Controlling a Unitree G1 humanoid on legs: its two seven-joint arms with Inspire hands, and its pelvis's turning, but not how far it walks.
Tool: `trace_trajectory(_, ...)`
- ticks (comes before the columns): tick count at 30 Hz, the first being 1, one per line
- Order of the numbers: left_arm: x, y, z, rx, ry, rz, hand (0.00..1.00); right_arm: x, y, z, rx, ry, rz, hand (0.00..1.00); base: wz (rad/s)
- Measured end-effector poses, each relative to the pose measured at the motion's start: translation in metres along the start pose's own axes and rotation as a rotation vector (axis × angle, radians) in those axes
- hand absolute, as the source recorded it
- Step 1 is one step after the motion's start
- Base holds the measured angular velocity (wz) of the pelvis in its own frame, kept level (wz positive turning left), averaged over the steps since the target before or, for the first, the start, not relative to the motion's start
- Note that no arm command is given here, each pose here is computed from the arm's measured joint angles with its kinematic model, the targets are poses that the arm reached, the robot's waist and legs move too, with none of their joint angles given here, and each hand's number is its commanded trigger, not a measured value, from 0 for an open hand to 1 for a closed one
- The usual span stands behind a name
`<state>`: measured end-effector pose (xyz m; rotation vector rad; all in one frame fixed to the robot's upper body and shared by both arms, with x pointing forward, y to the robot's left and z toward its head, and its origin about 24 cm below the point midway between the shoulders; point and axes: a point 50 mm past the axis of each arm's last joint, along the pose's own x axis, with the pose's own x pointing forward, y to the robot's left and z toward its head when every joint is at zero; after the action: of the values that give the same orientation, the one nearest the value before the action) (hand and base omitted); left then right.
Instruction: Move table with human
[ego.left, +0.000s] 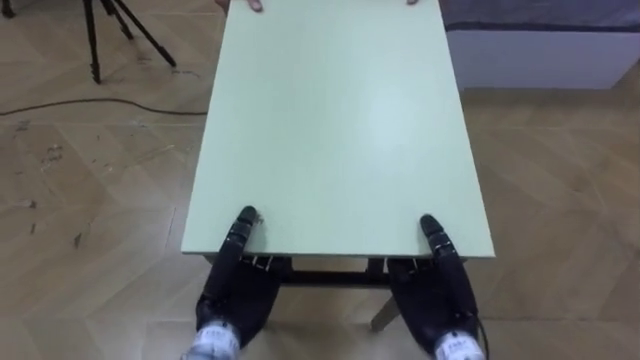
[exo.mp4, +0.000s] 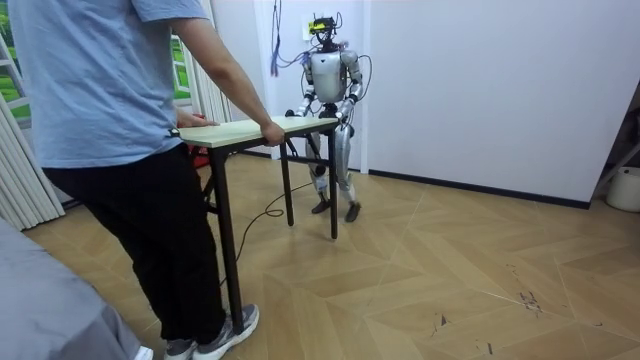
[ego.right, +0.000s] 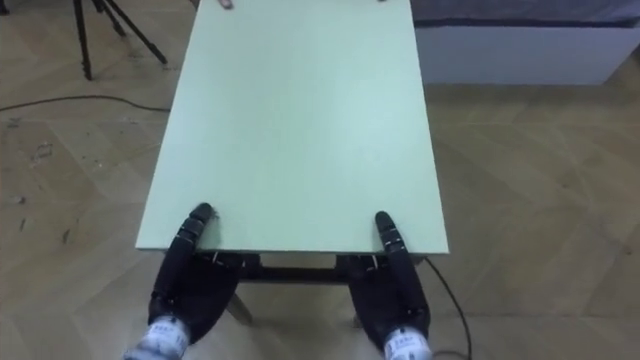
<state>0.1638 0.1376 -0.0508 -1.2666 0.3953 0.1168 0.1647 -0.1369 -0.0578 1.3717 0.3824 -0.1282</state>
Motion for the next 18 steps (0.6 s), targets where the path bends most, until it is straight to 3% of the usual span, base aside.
trace_trajectory(8,0.023,-0.032,-0.010,0.020,0.075,-0.089,1.00,0.009,0.018,0.027,-0.006,-0.108,0.081,1.00,0.65)
trace_trajectory(11,0.033,-0.045,-0.010,0.012,0.088,-0.124,1.00,0.017,0.029,0.037,-0.010,-0.137,0.128,1.00,0.05)
trace_trajectory(18,0.030,-0.035,-0.016,-0.009,0.096,-0.091,1.00,0.013,0.023,0.041,-0.055,-0.128,0.108,1.00,-0.19)
